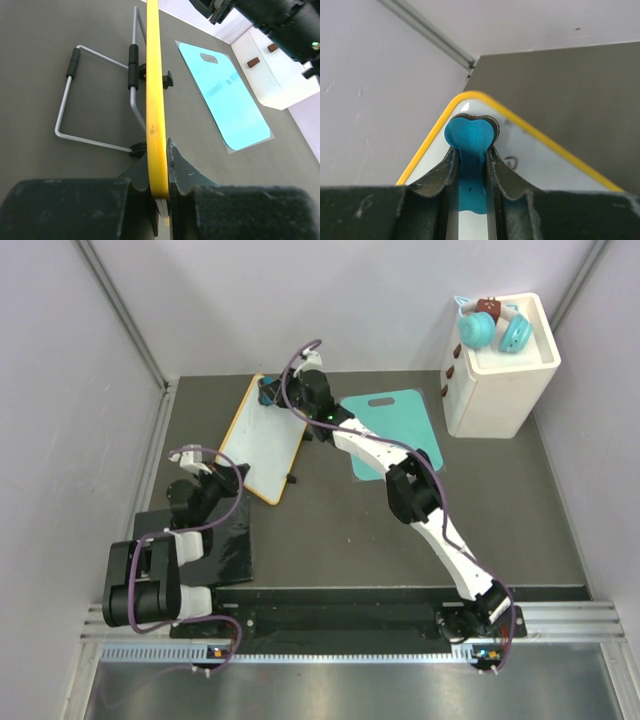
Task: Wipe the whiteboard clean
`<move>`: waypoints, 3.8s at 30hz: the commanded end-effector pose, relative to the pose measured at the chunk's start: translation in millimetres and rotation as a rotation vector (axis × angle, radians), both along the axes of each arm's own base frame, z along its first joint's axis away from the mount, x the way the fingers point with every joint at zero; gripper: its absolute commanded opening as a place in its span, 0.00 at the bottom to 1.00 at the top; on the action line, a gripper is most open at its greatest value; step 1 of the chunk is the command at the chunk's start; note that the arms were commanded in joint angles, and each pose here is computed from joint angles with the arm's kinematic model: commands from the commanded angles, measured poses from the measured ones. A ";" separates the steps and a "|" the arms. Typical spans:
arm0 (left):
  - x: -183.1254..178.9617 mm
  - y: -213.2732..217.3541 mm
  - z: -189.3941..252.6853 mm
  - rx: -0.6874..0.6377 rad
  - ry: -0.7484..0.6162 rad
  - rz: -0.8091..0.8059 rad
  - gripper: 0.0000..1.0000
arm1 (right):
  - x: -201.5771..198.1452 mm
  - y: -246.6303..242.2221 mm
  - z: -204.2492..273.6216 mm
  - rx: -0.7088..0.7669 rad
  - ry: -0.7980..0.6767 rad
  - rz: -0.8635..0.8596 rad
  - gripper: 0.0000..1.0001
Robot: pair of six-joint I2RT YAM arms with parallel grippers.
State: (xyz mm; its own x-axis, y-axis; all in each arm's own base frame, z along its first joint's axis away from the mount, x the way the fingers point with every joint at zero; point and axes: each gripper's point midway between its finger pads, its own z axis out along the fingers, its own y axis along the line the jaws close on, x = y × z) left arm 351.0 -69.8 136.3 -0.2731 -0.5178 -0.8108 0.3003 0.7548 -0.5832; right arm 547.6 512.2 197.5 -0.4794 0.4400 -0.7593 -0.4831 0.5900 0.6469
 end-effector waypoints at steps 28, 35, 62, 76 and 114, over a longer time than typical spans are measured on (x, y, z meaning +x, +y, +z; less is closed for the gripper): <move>-47.7 -60.4 -20.6 0.091 0.009 -0.348 0.00 | -93.3 53.2 10.6 0.034 0.003 0.268 0.00; -47.0 -60.2 -21.2 0.094 0.010 -0.345 0.00 | -141.6 62.1 -17.7 -0.163 0.010 0.436 0.00; -45.2 -60.1 -24.1 0.093 0.025 -0.340 0.00 | -93.4 46.8 -47.2 -0.320 -0.049 0.223 0.00; -45.4 -61.8 -25.3 0.099 0.028 -0.346 0.00 | 42.0 -75.8 -119.8 -0.091 0.291 -0.149 0.00; -28.0 -61.6 -1.8 0.066 -0.031 -0.322 0.00 | -25.2 -188.6 -105.4 -0.269 0.402 -0.293 0.00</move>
